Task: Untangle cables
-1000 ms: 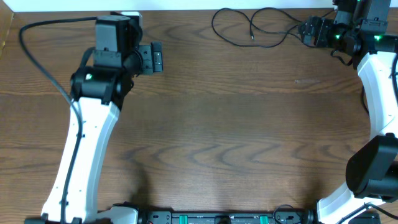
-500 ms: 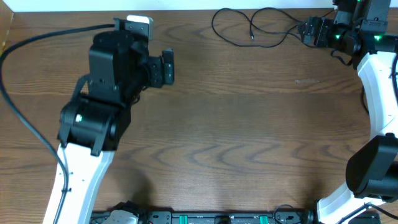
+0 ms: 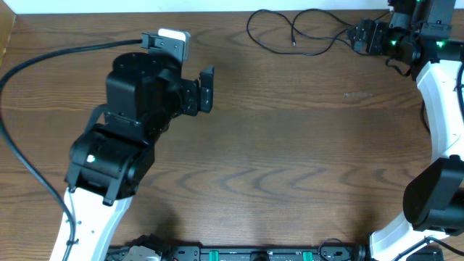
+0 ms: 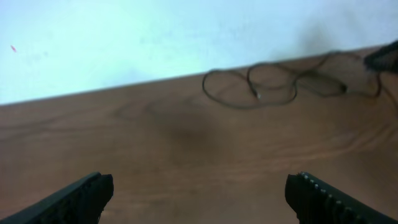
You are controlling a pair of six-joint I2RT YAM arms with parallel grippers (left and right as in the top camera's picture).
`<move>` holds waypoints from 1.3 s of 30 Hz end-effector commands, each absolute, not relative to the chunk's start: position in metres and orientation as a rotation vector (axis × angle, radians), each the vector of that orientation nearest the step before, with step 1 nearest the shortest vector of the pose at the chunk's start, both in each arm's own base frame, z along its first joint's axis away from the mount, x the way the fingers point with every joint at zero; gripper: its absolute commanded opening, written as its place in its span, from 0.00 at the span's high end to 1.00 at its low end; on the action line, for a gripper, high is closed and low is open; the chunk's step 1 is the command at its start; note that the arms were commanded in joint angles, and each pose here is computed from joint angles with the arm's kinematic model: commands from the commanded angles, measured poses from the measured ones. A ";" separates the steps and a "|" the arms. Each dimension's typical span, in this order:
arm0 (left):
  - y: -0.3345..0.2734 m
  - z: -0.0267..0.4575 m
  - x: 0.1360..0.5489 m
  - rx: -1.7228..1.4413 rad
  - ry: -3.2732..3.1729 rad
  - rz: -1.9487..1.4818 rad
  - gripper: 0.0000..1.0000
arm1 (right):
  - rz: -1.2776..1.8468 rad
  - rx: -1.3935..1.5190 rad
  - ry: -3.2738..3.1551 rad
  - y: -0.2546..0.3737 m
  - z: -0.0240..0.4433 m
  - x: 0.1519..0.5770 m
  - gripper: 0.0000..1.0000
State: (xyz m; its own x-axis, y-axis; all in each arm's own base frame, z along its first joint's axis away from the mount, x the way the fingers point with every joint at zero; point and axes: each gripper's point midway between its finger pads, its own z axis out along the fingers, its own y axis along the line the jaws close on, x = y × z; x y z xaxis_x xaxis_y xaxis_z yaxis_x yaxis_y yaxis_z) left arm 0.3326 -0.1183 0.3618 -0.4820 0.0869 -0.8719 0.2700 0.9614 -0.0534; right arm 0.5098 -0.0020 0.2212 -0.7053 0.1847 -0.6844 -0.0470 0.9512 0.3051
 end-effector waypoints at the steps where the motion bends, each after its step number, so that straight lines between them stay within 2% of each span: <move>1: -0.118 0.331 0.328 0.268 2.141 -0.215 0.07 | 0.375 0.079 2.323 -0.001 0.221 0.510 0.01; 14: -0.113 0.261 0.307 0.235 2.236 -0.239 0.07 | 0.375 0.080 2.323 -0.002 0.221 0.510 0.01; 23: -0.114 0.255 0.312 0.197 2.048 -0.288 0.07 | 0.376 0.078 2.324 -0.001 0.221 0.510 0.01; 39: -0.100 0.241 0.297 0.146 1.827 -0.312 0.07 | 0.375 0.079 2.323 -0.001 0.221 0.510 0.01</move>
State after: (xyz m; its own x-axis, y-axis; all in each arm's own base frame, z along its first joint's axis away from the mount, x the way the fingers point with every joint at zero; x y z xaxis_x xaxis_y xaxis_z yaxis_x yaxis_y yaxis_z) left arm 0.2994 -0.1048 0.2450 -0.2936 -0.0457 -0.9548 0.2750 0.9526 -0.1301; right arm 0.5097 -0.0021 0.2211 -0.7057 0.1848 -0.6840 -0.0462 0.9513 0.3047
